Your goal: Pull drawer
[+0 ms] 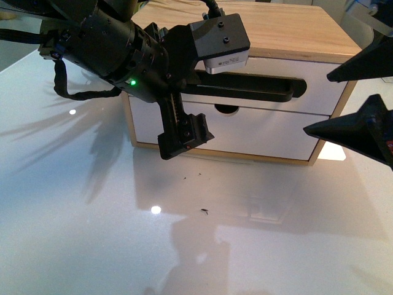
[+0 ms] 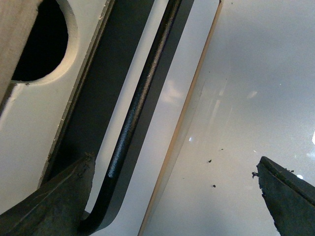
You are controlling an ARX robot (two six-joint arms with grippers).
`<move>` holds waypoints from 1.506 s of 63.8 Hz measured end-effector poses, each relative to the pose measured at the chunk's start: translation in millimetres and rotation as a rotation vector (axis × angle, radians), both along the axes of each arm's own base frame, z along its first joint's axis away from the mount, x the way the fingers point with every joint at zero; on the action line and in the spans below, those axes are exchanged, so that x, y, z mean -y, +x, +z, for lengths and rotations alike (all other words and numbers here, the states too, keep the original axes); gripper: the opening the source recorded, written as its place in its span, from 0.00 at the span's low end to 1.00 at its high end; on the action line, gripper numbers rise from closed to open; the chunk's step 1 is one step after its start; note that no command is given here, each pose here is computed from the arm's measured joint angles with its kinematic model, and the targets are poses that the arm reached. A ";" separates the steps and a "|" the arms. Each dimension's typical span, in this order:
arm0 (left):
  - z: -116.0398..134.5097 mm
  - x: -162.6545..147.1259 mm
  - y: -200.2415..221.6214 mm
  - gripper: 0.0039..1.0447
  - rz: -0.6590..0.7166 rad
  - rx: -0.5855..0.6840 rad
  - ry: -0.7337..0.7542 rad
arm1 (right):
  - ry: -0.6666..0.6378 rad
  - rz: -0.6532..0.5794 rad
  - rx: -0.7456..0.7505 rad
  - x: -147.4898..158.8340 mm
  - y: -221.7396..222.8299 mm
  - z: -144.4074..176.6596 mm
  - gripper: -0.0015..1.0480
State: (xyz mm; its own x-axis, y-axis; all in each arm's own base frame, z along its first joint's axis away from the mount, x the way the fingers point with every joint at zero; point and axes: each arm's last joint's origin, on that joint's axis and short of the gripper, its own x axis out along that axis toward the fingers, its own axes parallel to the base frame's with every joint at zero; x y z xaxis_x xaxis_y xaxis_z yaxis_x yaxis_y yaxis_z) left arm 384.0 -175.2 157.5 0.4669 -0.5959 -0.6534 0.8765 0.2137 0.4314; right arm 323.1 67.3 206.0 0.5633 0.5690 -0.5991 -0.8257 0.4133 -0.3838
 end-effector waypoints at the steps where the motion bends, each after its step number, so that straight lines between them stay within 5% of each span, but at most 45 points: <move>1: -0.1 -0.3 0.1 0.93 0.000 0.001 -0.002 | -0.001 0.004 0.002 -2.1 1.3 -0.6 0.91; 59: 0.1 -5.0 -2.5 0.93 0.010 -0.015 -0.034 | -0.021 0.012 -0.013 -39.0 43.5 -35.0 0.91; 96: -1.1 -5.6 -25.6 0.93 -0.072 -0.041 0.020 | -0.026 0.130 -0.134 -37.2 24.8 -33.9 0.91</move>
State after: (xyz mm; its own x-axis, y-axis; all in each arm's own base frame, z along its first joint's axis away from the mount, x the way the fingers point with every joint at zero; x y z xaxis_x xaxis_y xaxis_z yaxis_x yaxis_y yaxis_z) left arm 358.5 -169.6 156.4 0.3960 -0.6137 -0.6831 0.9062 0.1408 0.3988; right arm 347.9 104.5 172.1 0.4002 0.6151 -0.6793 -0.9160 0.2916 -0.2756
